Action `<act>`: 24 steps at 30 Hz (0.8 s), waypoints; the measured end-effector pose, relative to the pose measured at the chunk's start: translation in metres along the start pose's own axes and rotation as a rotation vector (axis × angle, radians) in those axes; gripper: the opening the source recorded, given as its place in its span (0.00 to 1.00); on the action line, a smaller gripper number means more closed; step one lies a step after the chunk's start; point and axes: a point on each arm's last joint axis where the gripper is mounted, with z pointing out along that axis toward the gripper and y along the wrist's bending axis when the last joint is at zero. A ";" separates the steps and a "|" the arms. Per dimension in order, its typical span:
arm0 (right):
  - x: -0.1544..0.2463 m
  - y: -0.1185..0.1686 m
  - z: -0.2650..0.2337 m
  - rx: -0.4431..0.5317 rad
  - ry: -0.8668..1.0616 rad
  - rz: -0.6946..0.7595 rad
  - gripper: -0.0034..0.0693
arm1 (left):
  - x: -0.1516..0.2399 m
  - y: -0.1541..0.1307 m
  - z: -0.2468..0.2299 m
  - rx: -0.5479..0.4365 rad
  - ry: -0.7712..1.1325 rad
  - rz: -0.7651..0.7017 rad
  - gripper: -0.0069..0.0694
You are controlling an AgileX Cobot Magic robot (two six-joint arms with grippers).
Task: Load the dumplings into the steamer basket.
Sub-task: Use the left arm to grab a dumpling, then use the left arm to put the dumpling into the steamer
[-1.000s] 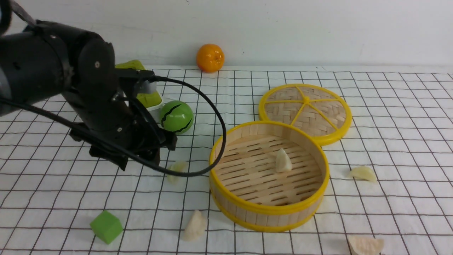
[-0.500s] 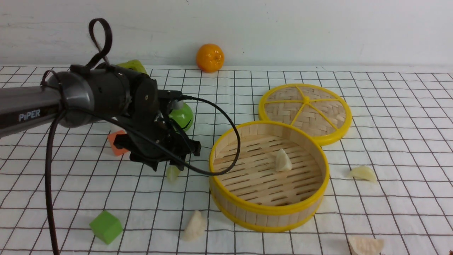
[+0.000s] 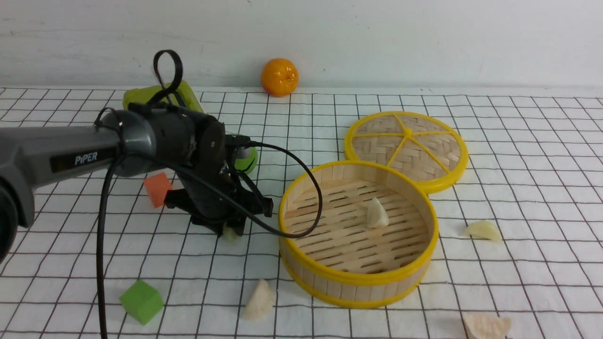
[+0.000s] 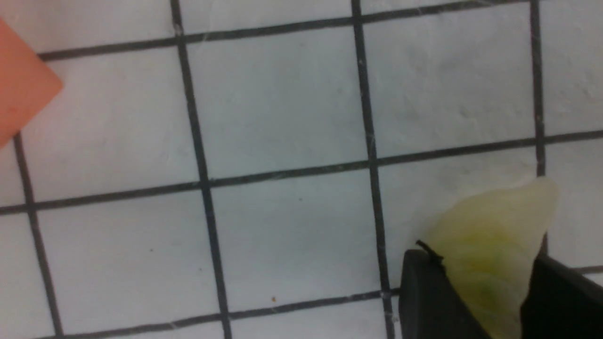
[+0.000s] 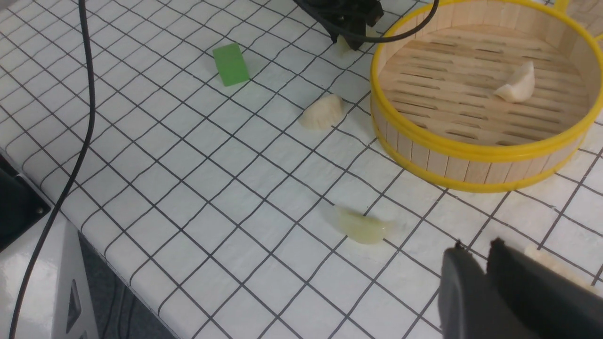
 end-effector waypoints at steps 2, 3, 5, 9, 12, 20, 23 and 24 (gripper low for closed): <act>0.000 0.000 0.000 0.001 -0.003 0.000 0.15 | -0.001 0.000 -0.006 -0.004 0.013 -0.001 0.33; 0.000 0.000 0.000 0.001 -0.003 0.000 0.15 | -0.003 -0.001 -0.010 -0.004 0.017 -0.003 0.34; 0.000 0.000 0.000 0.001 -0.003 0.000 0.16 | -0.009 -0.003 -0.026 0.000 0.019 -0.008 0.34; -0.001 0.000 0.000 0.003 -0.006 0.000 0.16 | -0.026 -0.013 -0.075 0.037 -0.041 -0.014 0.34; -0.001 -0.001 0.000 0.007 -0.013 0.000 0.16 | -0.036 -0.031 -0.119 0.093 -0.107 0.001 0.34; -0.002 -0.001 0.000 0.011 -0.022 0.000 0.17 | -0.019 -0.121 -0.162 0.242 -0.157 0.155 0.34; -0.002 -0.001 0.000 0.010 -0.022 0.000 0.17 | -0.016 -0.135 -0.145 0.256 -0.142 0.132 0.34; -0.002 -0.001 0.000 0.010 -0.020 0.000 0.17 | -0.016 -0.138 -0.136 0.256 -0.131 0.108 0.34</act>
